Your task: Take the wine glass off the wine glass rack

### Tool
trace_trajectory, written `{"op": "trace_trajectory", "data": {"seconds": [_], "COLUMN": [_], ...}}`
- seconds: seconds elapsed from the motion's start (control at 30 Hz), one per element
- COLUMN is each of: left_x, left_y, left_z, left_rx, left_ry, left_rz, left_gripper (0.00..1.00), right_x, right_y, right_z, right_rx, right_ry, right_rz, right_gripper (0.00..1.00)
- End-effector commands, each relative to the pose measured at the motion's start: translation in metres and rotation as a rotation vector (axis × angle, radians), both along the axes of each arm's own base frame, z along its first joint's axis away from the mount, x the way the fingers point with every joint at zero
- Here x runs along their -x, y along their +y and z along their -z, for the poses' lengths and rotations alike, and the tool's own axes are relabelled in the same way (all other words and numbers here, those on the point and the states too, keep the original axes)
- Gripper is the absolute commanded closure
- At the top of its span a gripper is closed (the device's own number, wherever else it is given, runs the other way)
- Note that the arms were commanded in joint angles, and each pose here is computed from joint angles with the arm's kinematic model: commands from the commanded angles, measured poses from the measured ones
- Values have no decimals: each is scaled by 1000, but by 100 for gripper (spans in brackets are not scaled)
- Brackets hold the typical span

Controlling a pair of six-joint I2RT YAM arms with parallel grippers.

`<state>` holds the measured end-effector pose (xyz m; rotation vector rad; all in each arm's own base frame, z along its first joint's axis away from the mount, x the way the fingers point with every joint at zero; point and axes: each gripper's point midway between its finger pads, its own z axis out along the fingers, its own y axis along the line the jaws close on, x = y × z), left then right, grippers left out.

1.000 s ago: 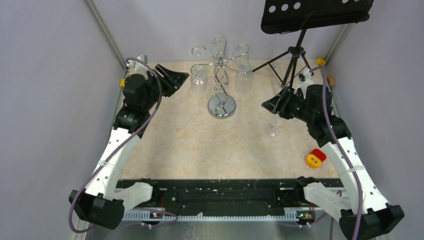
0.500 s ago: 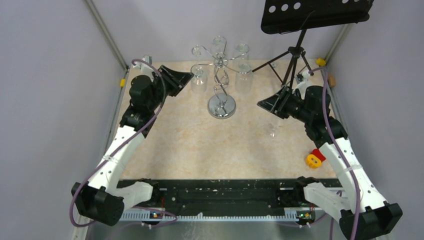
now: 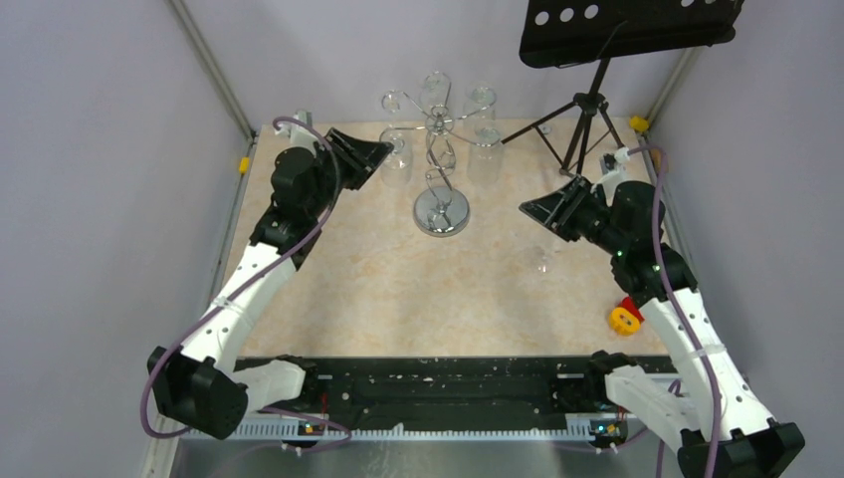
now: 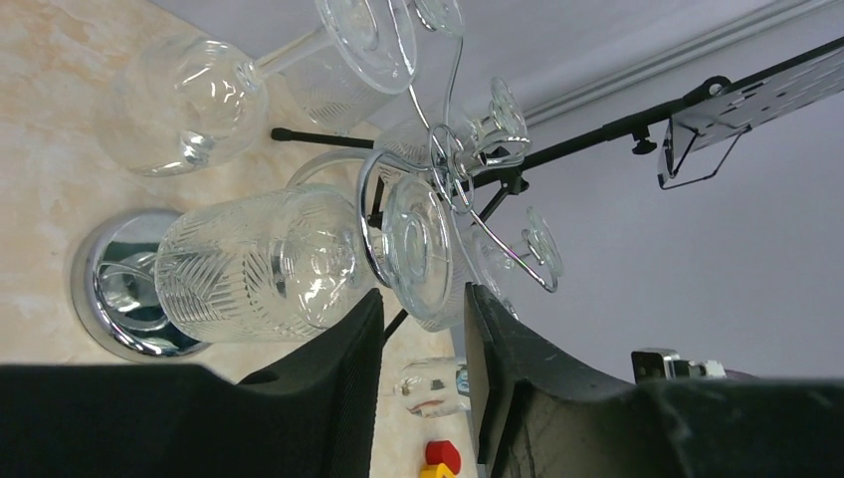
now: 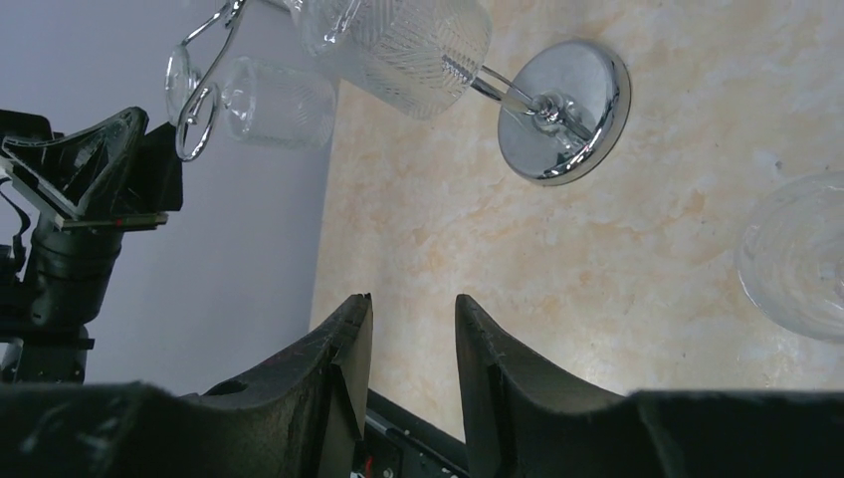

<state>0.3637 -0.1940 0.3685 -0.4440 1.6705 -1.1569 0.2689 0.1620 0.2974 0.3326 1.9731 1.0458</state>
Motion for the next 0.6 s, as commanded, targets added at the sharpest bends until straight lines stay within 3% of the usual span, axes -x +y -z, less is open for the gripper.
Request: {"op": "trace_trajectory", "data": {"seconds": [0.0, 0.27, 0.47, 0.57], "left_x": [-2, 0, -2, -2], "left_y": [7, -1, -9, -12], "left_z": [-22, -29, -27, -27], "left_rx": [29, 48, 54, 67], "left_ry": [-67, -79, -69, -62], "left_rz": [-52, -9, 14, 22], "left_gripper": [60, 71, 74, 70], "right_x": [-2, 0, 3, 5], "right_y": [-7, -15, -19, -19], "right_z": [-15, -18, -22, -20], "right_rx": [-19, 5, 15, 18], "right_ry": [-56, -65, -79, -75], "right_rz": [43, 80, 94, 92], "right_gripper": [63, 64, 64, 64]}}
